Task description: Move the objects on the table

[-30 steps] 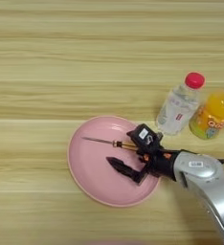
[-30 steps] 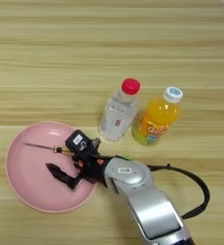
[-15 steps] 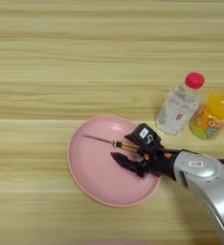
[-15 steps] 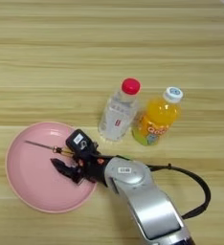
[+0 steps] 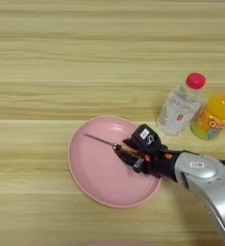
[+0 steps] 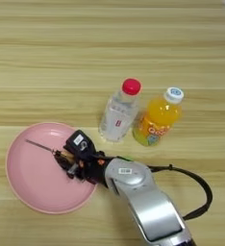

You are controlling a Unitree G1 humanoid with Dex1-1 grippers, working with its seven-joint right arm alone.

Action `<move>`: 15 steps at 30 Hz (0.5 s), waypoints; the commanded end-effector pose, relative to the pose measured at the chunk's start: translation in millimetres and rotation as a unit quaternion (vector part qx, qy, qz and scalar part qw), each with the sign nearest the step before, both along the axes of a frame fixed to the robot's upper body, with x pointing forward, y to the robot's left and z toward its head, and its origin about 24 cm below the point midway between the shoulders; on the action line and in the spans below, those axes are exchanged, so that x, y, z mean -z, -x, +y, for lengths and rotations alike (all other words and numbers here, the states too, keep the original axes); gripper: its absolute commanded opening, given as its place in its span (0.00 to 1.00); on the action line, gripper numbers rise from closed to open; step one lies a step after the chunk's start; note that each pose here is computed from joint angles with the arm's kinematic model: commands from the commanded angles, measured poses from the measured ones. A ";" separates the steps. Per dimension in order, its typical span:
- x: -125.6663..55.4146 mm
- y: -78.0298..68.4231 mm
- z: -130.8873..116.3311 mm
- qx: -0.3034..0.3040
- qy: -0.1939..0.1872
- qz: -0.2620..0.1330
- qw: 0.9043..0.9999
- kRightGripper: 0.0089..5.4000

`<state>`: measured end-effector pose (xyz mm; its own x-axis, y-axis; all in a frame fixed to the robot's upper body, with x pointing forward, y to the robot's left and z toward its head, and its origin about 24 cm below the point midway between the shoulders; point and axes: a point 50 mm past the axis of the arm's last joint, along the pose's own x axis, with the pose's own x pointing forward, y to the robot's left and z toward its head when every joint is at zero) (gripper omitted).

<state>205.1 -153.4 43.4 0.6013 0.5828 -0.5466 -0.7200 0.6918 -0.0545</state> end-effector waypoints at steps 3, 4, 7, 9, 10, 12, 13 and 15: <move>-10.0 -5.4 -6.0 0.016 0.021 -0.032 0.999 0.19; -10.2 -5.1 -5.7 0.015 0.021 -0.033 0.999 0.18; -11.5 -4.1 -4.6 0.015 0.020 -0.035 0.999 0.16; -11.8 -3.8 -4.3 0.016 0.018 -0.035 0.999 0.16; -11.8 -3.7 -4.2 0.016 0.018 -0.034 0.999 0.16; -11.7 -3.3 -4.0 0.017 0.017 -0.034 0.999 0.16; -11.7 -3.1 -3.8 0.018 0.016 -0.034 0.999 0.16; -11.8 -3.0 -3.6 0.018 0.015 -0.034 0.999 0.16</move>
<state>202.5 -153.7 44.6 0.6148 0.5640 -0.5513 -0.7051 0.7062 -0.0638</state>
